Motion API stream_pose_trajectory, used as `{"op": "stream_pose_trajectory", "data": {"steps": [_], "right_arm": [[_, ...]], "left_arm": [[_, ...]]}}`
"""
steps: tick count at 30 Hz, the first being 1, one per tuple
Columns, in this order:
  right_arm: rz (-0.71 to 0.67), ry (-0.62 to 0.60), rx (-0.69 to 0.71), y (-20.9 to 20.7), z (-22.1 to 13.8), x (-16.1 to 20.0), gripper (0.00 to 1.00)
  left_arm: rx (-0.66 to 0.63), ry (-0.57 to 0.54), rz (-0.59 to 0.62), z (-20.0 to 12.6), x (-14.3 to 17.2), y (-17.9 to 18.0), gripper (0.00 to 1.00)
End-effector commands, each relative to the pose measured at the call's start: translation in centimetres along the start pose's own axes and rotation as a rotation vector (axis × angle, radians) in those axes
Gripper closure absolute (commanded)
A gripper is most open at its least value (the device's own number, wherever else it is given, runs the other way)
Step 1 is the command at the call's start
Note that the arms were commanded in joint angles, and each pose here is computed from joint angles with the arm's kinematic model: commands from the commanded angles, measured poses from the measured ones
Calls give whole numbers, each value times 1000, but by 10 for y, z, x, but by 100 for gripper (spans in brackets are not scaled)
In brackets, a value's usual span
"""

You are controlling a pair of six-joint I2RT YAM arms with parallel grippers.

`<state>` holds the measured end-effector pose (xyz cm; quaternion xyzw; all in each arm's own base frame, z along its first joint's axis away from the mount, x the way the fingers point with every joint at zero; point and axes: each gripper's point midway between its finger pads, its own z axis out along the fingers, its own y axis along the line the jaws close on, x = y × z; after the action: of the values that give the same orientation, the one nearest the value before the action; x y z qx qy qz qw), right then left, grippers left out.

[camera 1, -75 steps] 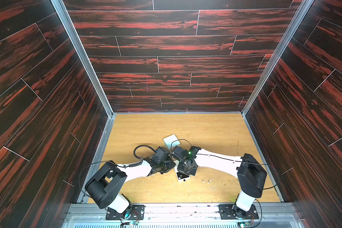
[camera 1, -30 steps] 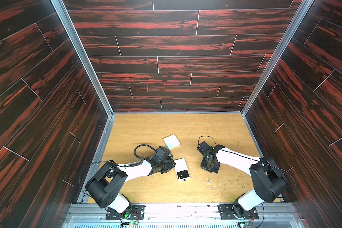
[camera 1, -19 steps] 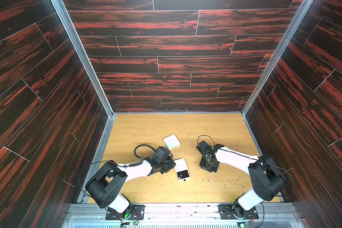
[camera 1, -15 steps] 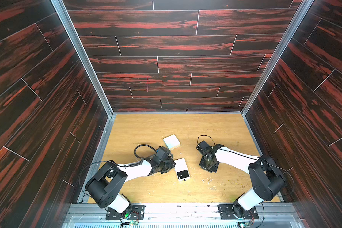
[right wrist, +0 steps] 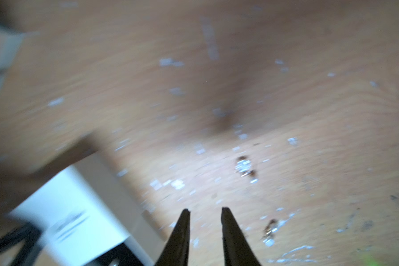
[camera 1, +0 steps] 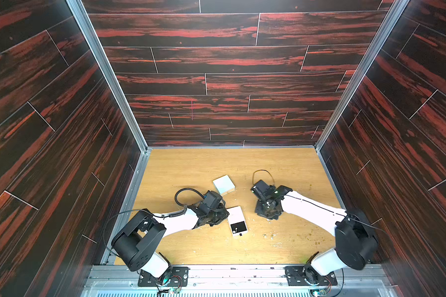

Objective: Take out the earrings from the drawer-style jewelry box
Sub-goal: Place the earring at the center of the board, then pick up the earring from the drawer.

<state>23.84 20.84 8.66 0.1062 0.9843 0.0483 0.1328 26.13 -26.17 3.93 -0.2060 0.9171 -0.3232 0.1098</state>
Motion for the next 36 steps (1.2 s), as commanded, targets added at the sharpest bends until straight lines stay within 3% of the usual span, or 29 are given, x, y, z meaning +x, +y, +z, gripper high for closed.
{"op": "stream_pose_trajectory", "data": {"steps": [1,7,19,36], "right_arm": [[-91,-13,-17,23,-13,15,77],[-127,94,-117,73,-14,59,79],[-48,289,-138,87,12,96,79],[16,318,-55,79,37,95,78]], "left_arm": [[-127,19,-14,0,7,34,68],[-120,19,-24,2,7,33,68],[-115,13,-31,4,5,31,68],[-111,7,-35,4,5,32,68]]}}
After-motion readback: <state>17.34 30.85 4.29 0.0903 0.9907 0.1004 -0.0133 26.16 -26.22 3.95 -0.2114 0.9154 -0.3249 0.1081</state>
